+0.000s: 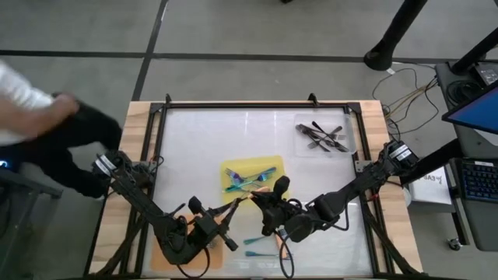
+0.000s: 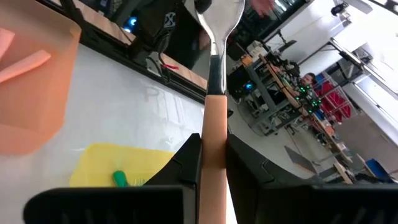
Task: Sort silverware by color (type)
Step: Put the top orange fork into the orange bin
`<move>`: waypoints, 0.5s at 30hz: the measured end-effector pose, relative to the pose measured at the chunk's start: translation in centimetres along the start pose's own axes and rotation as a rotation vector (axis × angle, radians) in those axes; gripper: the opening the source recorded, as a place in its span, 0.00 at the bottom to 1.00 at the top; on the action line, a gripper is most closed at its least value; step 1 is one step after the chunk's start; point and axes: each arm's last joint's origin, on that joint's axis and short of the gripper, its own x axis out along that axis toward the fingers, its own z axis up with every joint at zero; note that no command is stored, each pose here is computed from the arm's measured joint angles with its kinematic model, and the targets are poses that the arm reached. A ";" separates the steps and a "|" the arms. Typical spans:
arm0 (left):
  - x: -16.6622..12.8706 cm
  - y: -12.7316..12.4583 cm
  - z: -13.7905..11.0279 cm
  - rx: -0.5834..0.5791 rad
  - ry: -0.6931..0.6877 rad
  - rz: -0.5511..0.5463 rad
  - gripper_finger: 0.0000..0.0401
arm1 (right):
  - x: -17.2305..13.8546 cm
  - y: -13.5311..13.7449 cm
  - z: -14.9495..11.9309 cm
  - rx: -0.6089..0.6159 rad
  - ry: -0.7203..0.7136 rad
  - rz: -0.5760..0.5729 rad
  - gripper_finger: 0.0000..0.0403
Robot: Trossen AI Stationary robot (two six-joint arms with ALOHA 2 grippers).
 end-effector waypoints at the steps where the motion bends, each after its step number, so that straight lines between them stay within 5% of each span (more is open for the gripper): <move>1: 0.1 0.0 0.0 -0.001 0.000 0.003 0.09 | 0.0 0.0 0.0 0.002 0.001 -0.008 0.09; 15: 1.4 0.2 0.1 0.001 -0.001 0.038 0.11 | -0.1 -0.2 0.5 0.001 -0.023 -0.037 0.09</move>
